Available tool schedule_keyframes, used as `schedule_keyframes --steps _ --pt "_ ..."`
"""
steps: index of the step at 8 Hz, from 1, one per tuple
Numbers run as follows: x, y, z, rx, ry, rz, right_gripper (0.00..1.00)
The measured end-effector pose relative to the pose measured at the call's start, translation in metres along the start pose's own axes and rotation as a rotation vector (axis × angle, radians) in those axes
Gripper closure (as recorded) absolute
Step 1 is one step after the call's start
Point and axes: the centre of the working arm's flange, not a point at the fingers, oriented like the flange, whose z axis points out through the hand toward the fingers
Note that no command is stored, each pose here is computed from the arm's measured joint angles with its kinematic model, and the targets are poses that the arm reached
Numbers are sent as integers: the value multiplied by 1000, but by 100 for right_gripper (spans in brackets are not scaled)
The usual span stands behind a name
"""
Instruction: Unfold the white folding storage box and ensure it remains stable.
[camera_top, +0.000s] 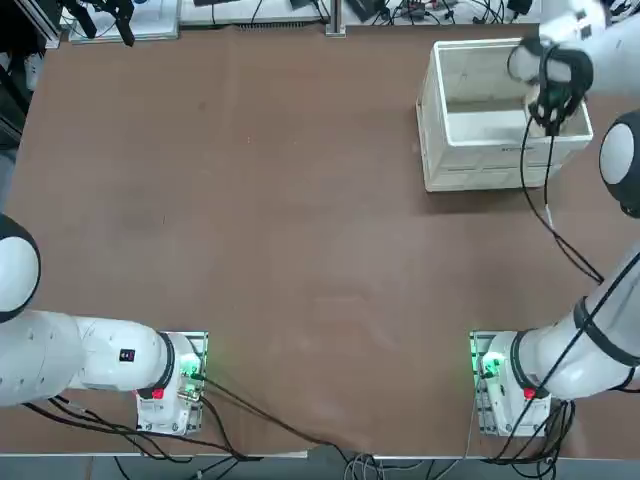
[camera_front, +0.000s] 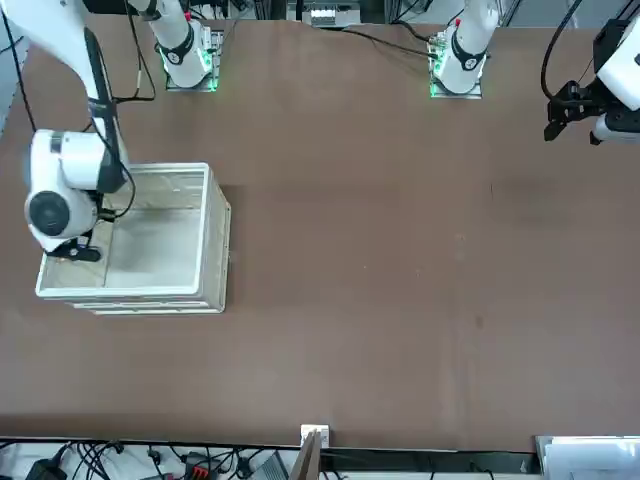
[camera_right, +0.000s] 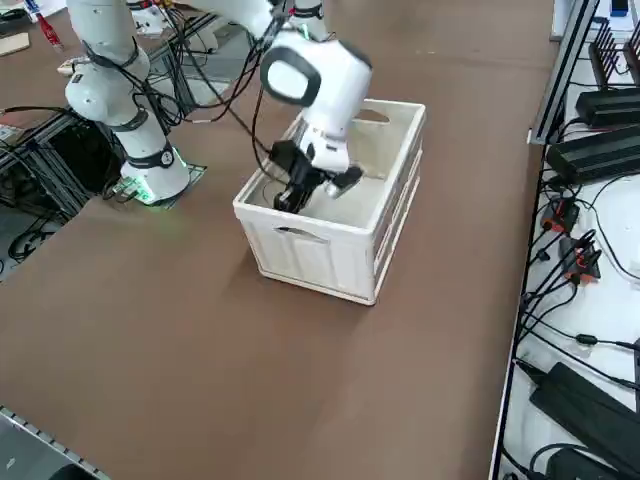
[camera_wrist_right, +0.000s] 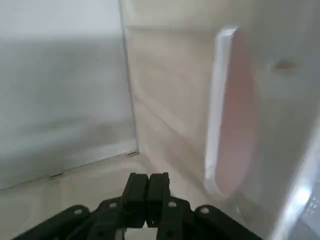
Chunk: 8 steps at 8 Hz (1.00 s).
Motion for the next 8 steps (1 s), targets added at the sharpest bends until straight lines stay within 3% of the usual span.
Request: schedule_keyframes --steps 3,5,8 --pt "-23 27 -106 238 65 -49 96" --pt "-52 62 -162 311 121 -57 83" --pt "-89 87 -220 383 188 -57 26"
